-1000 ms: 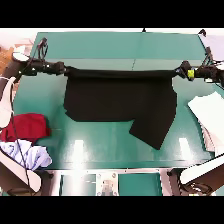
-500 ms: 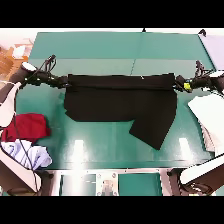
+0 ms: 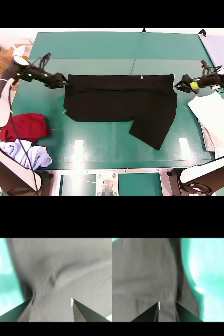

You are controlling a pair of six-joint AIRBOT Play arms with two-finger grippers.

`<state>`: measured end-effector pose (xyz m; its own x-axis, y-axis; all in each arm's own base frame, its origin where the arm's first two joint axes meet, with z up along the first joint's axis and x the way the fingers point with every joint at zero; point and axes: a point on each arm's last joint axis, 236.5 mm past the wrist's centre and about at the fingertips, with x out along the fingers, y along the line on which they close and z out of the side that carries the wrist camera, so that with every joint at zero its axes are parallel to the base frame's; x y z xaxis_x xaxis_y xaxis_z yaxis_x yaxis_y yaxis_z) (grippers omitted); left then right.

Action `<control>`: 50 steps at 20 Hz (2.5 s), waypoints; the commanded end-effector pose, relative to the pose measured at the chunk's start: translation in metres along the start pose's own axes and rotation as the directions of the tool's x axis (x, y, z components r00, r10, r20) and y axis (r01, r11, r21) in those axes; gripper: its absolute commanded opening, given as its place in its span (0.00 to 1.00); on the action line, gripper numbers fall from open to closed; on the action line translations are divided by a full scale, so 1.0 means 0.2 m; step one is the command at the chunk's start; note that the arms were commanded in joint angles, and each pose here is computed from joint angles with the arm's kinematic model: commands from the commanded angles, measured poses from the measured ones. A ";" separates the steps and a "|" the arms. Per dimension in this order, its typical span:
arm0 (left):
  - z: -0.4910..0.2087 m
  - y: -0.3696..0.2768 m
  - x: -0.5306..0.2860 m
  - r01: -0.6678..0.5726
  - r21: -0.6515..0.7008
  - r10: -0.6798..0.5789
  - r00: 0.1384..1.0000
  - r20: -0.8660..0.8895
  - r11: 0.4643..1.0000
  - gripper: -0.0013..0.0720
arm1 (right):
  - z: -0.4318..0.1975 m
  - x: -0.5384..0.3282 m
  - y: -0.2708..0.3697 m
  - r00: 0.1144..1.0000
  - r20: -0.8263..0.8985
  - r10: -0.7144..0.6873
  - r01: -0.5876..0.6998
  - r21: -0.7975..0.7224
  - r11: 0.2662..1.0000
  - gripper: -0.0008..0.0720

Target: Fold the shirts.

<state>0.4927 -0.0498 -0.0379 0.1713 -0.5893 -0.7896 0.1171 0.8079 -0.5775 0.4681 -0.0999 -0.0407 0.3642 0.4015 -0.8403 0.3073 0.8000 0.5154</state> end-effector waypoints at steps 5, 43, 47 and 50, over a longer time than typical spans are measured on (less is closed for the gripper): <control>-0.53 0.01 -0.32 -0.079 -0.261 0.033 0.984 -0.177 0.962 0.79 | -0.56 -0.30 -0.24 0.990 -0.066 -0.128 0.136 0.139 0.981 0.30; -0.86 -0.30 0.38 0.109 -0.513 0.096 0.929 0.357 0.851 0.05 | -1.26 0.12 -0.02 0.991 -0.011 0.133 -0.122 0.326 0.938 0.04; -0.90 -0.33 0.20 0.097 -0.459 0.065 0.944 0.324 0.883 0.05 | -1.22 0.01 -0.05 0.994 -0.018 0.111 -0.101 0.295 0.950 0.04; -1.01 -0.21 0.03 -0.020 -0.462 0.161 0.950 0.268 0.887 0.05 | -1.33 -0.08 -0.18 0.997 -0.078 -0.014 0.039 0.330 0.943 0.04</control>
<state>0.3167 -0.1186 -0.0634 0.5041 -0.4847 -0.7148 -0.3268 0.6590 -0.6774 0.2448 -0.0024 -0.0907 0.3714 0.4715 -0.7999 0.5357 0.5948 0.5994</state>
